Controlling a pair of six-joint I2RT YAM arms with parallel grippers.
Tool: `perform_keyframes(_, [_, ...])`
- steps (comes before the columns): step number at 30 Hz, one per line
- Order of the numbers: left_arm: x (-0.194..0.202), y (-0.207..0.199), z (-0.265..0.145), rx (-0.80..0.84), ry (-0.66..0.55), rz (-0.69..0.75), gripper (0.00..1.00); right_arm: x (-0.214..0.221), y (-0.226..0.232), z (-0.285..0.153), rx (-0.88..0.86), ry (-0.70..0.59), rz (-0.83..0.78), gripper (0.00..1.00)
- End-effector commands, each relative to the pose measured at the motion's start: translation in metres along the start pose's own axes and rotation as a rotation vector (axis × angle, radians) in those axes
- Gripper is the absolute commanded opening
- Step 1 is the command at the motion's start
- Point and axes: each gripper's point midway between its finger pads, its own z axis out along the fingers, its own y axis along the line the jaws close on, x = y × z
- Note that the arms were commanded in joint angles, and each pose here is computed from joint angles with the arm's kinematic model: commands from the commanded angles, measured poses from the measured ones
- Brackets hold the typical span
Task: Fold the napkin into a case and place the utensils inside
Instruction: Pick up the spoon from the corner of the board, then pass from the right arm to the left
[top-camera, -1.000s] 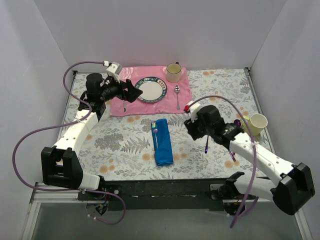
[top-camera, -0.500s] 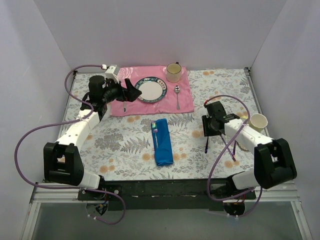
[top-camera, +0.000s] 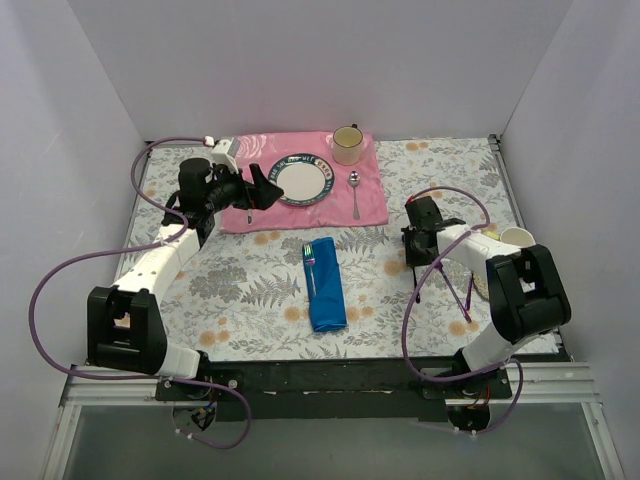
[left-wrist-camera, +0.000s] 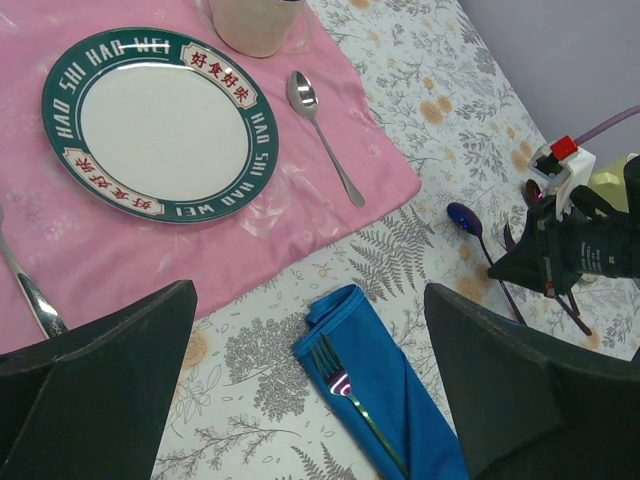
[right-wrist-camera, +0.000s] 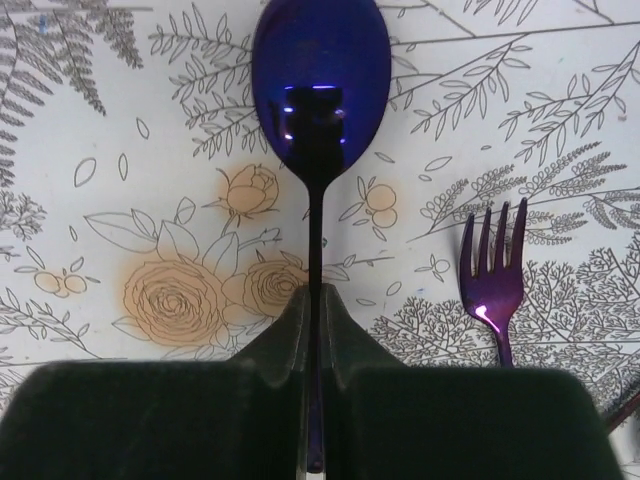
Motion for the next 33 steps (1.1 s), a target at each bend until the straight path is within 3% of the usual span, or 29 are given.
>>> perform_keyframes(1, [-0.009,-0.018,-0.01,0.074,0.003,0.056,0.98,-0.001,0.012,-0.001,-0.099,0.034,-0.006,0.01])
perform_keyframes(3, [0.008,-0.026,-0.012,0.149,0.102,0.066,0.98,-0.015,0.031,-0.022,-0.23,-0.01,-0.032,0.01])
perform_keyframes(6, [0.007,-0.045,-0.023,0.284,0.108,0.122,0.98,-0.044,0.074,-0.075,-0.514,-0.145,-0.122,0.01])
perform_keyframes(8, [0.014,-0.057,-0.032,0.362,0.096,0.188,0.98,-0.052,0.113,-0.131,-0.82,-0.228,-0.24,0.01])
perform_keyframes(9, [0.007,-0.069,-0.04,0.418,0.051,0.257,0.98,-0.051,0.124,-0.151,-0.923,-0.242,-0.285,0.01])
perform_keyframes(10, [0.013,-0.084,-0.051,0.512,0.053,0.292,0.98,-0.042,0.142,-0.186,-1.132,-0.237,-0.333,0.01])
perform_keyframes(12, [0.014,-0.1,-0.068,0.607,-0.027,0.472,0.98,-0.04,0.154,-0.219,-1.303,-0.242,-0.336,0.01])
perform_keyframes(14, [0.02,-0.113,-0.081,0.696,-0.065,0.592,0.98,-0.026,0.163,-0.249,-1.481,-0.168,-0.343,0.01])
perform_keyframes(16, [0.022,-0.122,-0.095,0.728,-0.146,0.781,0.98,-0.014,0.166,-0.265,-1.573,-0.133,-0.387,0.01])
perform_keyframes(19, [0.03,-0.134,-0.108,0.751,-0.215,0.935,0.94,0.004,0.174,-0.284,-1.659,-0.085,-0.452,0.01])
perform_keyframes(26, [0.054,-0.176,-0.109,0.859,-0.243,1.033,0.81,0.031,0.186,-0.309,-1.747,-0.038,-0.534,0.01])
perform_keyframes(33, [0.055,-0.2,-0.106,0.923,-0.23,1.002,0.56,0.042,0.191,-0.315,-1.779,-0.009,-0.576,0.01])
